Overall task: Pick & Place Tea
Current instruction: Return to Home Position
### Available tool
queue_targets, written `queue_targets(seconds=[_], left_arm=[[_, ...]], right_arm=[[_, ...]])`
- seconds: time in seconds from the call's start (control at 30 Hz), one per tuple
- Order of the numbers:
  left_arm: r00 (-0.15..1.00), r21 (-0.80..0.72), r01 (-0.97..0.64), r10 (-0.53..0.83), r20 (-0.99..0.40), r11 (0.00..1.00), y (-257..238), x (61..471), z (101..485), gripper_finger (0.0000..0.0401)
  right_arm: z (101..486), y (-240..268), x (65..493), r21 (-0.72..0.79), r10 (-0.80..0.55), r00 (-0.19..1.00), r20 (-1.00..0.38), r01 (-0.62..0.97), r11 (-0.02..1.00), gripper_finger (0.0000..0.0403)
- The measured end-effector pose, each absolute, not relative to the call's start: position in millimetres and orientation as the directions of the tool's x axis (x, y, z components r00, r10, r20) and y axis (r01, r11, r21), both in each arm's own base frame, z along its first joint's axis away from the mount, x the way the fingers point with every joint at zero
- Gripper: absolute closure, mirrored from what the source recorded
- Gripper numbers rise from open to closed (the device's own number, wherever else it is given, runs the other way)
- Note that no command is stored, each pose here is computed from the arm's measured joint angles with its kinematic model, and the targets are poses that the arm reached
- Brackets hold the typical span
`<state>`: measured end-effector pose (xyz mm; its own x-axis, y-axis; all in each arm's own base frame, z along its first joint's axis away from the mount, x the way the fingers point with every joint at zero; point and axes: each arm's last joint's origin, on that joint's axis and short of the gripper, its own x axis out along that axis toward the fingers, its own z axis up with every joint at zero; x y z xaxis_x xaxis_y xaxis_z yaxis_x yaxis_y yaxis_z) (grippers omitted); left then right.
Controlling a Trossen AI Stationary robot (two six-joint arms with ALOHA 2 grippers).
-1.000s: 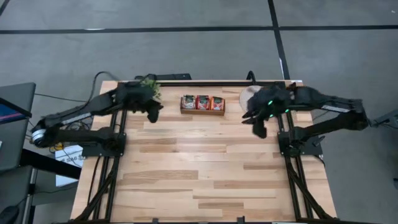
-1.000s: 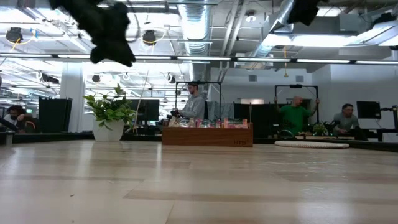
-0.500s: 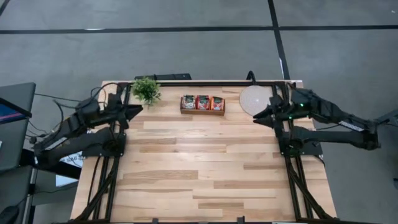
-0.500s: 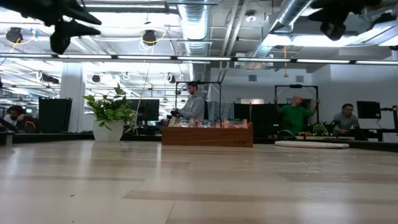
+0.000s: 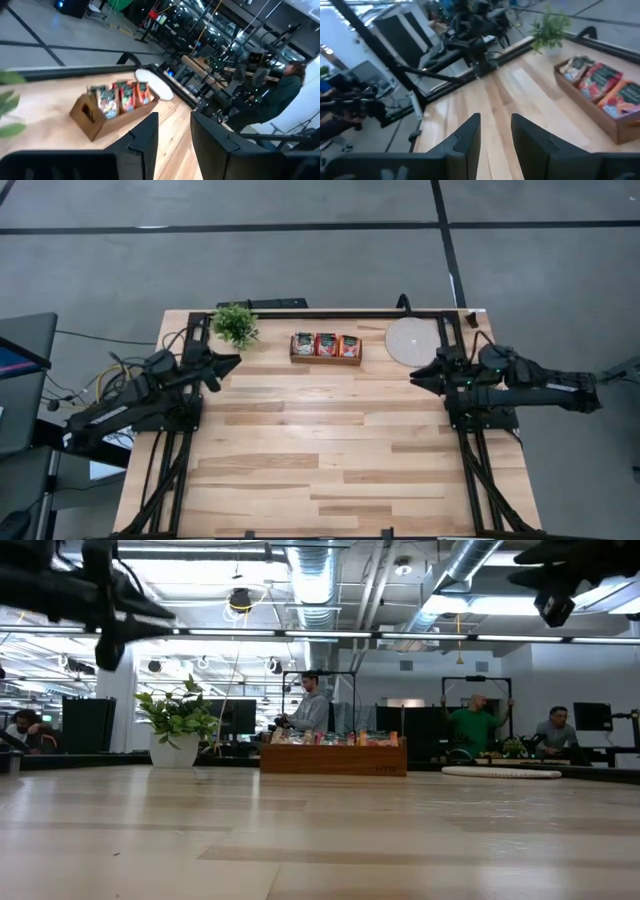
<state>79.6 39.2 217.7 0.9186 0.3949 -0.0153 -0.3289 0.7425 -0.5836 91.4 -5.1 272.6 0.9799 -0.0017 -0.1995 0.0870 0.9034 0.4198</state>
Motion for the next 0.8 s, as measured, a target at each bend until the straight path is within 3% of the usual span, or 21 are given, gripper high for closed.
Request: queue_targets(seconds=[0.4,0.5,0.6,0.67,0.8], left_arm=[[0.911,-0.671,-0.375,0.39,-0.137,0.639,42.3,85.7,182.8,0.0296],[0.944,-0.573,-0.316,0.31,-0.112,0.756,40.1,86.9,185.0,0.0296],[0.998,-0.379,-0.053,0.056,-0.002,0.924,31.8,89.5,195.7,0.0296],[0.997,-0.305,0.067,-0.056,0.045,0.95,27.2,89.8,201.0,0.0296],[0.995,-0.313,0.097,-0.094,0.026,0.945,23.4,91.1,199.0,0.0296]], right_arm=[[252.9,3.7,95.6,0.47,0.093,0.956,-0.277,0.051,0.881,0.0301],[249.5,5.3,97.5,0.428,0.108,0.958,-0.266,0.017,0.904,0.0301],[247.0,7.9,100.3,0.391,0.139,0.971,-0.195,-0.053,0.919,0.0301],[242.8,10.7,102.5,0.368,0.174,0.974,-0.145,-0.11,0.923,0.0301],[226.0,16.7,107.0,0.344,0.228,0.969,-0.096,-0.182,0.921,0.0301]])
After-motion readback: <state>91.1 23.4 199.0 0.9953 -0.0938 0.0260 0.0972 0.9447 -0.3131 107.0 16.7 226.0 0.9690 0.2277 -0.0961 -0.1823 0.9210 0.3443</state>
